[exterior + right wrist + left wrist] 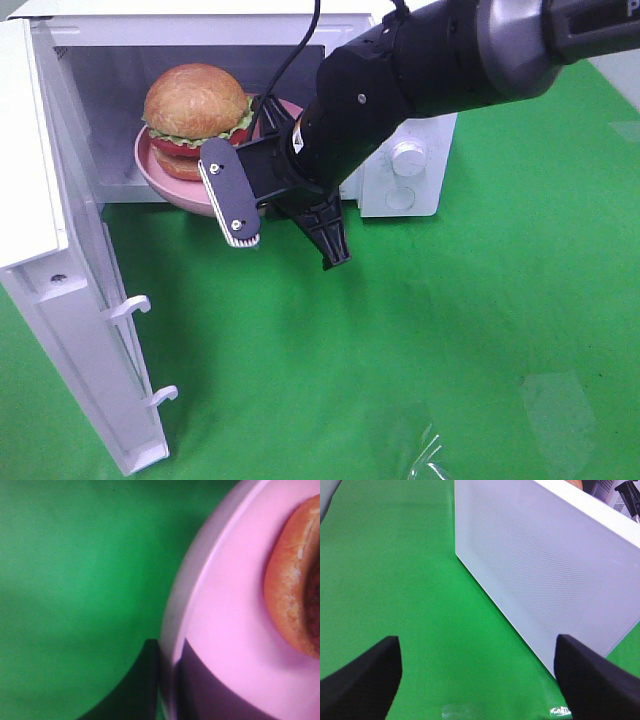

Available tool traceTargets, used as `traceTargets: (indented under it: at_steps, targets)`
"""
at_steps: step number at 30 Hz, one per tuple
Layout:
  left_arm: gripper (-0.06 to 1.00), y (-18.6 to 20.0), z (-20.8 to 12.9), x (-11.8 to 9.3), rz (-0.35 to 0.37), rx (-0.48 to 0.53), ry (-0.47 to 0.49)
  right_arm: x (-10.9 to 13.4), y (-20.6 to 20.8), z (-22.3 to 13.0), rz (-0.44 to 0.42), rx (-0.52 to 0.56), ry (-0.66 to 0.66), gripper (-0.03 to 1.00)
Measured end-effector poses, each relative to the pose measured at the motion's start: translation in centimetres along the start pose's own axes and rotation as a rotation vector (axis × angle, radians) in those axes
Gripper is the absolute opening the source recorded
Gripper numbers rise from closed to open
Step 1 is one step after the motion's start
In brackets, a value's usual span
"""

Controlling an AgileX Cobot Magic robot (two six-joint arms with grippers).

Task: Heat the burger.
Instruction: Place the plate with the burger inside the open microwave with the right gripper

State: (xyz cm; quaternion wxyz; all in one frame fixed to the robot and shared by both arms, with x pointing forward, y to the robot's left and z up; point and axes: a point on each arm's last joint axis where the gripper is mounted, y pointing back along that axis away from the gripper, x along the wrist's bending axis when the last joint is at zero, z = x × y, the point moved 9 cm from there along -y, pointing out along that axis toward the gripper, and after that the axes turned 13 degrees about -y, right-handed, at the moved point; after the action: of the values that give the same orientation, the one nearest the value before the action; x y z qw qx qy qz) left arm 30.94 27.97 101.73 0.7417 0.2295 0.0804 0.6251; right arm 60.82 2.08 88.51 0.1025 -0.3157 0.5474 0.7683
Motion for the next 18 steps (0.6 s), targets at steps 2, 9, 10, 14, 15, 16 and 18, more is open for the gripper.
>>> traceTargets:
  at_steps: [2,9,10,14,15,16,18]
  targets:
    - [0.76,0.0,0.0,0.0,0.0,0.0,0.0,-0.2,-0.2,0.1,0.0,0.001,-0.002,0.03]
    - [0.76,0.0,0.0,0.0,0.0,0.0,0.0,-1.3,-1.8,0.3,0.002,0.019,-0.008,0.03]
    - [0.76,0.0,0.0,0.0,0.0,0.0,0.0,-1.3,-1.8,0.3,0.002,0.019,-0.008,0.03]
    - [0.76,0.0,0.0,0.0,0.0,0.0,0.0,-2.5,-2.7,0.7,-0.007,0.022,-0.018,0.03]
    - [0.76,0.0,0.0,0.0,0.0,0.0,0.0,-2.5,-2.7,0.7,-0.007,0.022,-0.018,0.03]
    - [0.76,0.0,0.0,0.0,0.0,0.0,0.0,-2.8,-2.9,0.9,-0.013,0.019,-0.018,0.03]
    - [0.76,0.0,0.0,0.0,0.0,0.0,0.0,-3.2,-3.3,1.0,-0.017,0.02,-0.024,0.03]
